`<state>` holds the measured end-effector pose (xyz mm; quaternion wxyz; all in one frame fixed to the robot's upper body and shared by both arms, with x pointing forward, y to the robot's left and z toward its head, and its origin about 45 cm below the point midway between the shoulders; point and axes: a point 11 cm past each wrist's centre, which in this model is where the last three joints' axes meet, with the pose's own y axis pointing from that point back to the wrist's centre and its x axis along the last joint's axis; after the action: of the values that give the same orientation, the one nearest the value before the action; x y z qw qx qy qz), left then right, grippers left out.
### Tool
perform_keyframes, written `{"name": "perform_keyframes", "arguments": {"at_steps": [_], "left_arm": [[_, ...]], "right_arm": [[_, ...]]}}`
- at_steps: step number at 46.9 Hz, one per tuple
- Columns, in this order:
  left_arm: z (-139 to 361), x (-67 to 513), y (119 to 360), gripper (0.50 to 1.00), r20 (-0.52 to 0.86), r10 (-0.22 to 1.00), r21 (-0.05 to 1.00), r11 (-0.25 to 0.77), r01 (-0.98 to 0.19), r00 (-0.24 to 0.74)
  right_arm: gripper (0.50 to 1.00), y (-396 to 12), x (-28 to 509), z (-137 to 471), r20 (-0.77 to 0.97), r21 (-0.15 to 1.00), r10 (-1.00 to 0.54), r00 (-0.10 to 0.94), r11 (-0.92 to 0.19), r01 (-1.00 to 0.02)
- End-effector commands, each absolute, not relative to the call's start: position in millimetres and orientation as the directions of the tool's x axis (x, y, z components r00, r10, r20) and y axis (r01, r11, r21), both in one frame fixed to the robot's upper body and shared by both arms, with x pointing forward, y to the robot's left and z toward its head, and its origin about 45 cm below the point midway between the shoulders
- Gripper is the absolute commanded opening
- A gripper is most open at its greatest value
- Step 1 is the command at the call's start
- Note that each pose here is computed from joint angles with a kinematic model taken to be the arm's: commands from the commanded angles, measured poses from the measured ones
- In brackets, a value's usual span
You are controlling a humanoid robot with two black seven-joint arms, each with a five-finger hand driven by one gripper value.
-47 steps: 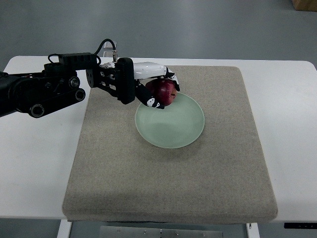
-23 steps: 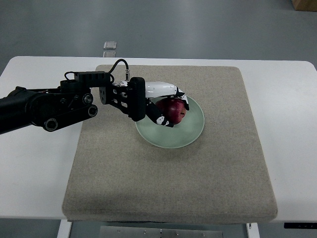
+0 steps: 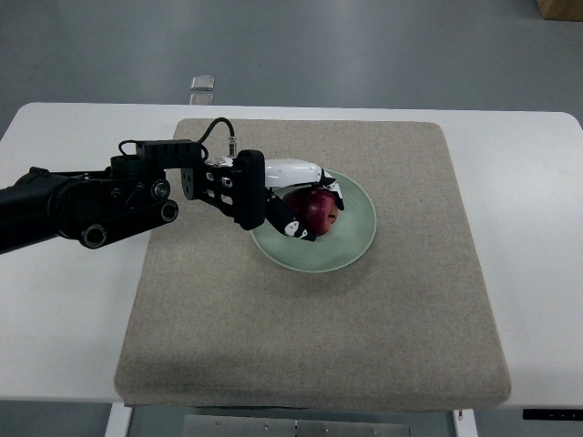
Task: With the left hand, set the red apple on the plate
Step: 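Lower the apple onto the plate and open the left hand, then lift the left hand up and away from the plate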
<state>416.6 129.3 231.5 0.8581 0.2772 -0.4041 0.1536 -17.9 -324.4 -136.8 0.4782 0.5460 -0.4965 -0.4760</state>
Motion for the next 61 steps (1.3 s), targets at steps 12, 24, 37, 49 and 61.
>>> {"name": "perform_keyframes", "arguments": {"at_steps": [12,24,37,49,61], "left_arm": [[231,416,130,0.913,0.774,0.047,0.351,0.799,-0.489,0.632],[235,419,130,0.958,0.773,0.065,0.338,0.799,-0.498,0.630],[241,443,162,0.958,0.797,0.102,0.344,0.734,-0.586,0.595],[261,470,192,0.958,0.820,0.201,0.287,0.666,-0.689,0.536],[268,487,224,0.964,0.818,0.285,0.262,0.588,-0.765,0.499]], "right_arm": [[0.964,-324,-18,-137,-0.045,0.995,-0.998,0.053,-0.049,-0.087],[0.964,-324,-18,-137,-0.045,0.995,-0.998,0.053,-0.049,-0.087],[0.964,-324,-18,-137,-0.045,0.995,-0.998,0.055,-0.050,-0.087],[0.964,-324,-18,-137,-0.045,0.995,-0.998,0.055,-0.050,-0.087],[0.964,-324,-18,-137,-0.045,0.995,-0.998,0.055,-0.050,-0.087]]}}
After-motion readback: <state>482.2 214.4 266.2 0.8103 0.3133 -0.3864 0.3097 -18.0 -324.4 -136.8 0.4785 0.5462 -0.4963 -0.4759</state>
